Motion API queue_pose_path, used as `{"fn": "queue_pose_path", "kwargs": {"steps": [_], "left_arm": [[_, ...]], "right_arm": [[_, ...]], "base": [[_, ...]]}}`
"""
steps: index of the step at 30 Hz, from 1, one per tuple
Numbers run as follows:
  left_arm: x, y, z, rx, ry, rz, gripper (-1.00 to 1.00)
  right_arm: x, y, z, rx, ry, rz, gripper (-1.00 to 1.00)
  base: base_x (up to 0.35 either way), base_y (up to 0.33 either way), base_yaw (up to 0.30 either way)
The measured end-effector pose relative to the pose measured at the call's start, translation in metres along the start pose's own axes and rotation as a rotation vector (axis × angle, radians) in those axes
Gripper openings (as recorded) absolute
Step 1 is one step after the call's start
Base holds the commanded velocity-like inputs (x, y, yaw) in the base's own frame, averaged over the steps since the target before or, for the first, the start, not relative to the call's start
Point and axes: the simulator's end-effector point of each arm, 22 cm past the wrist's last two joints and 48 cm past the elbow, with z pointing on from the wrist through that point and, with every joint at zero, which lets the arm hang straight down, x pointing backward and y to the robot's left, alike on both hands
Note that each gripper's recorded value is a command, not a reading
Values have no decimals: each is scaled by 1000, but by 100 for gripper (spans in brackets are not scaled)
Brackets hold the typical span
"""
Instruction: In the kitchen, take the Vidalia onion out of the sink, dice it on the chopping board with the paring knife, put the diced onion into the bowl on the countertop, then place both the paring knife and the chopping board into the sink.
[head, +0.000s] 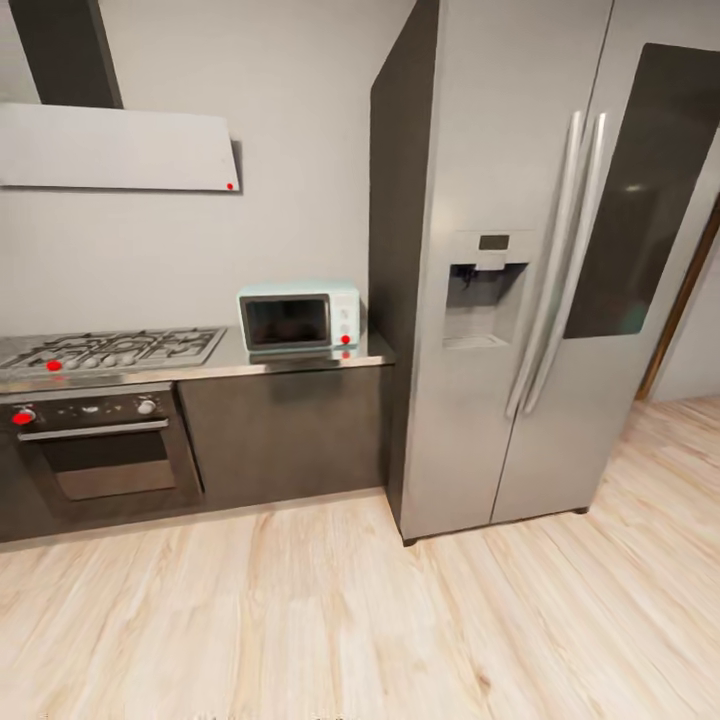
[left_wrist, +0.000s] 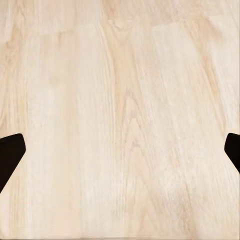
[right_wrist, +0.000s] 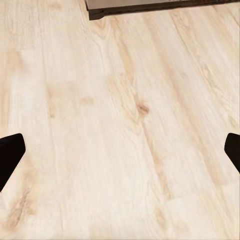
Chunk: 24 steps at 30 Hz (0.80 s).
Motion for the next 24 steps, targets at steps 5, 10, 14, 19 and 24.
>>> {"fn": "queue_pose_path", "kwargs": {"steps": [5,10,14,19,24], "left_arm": [[2,0,0,0,4,1,100],[3,0,0,1,9,2,100],[5,0,0,1,12,2,100],[10,0,-1,0,24,3,100],[17,-1,-3,1,39,5,100]], "right_arm": [[2,0,0,0,5,0,100],[4,0,0,-1,10,-1,100],[6,0,0,-1,13,-1,100],[8,1,-1,-2,18,-2,100],[10,1,-1,-2,23,-2,100]], "base": [[0,0,257],[0,0,257],[0,0,257],[0,0,257],[0,0,257]]}}
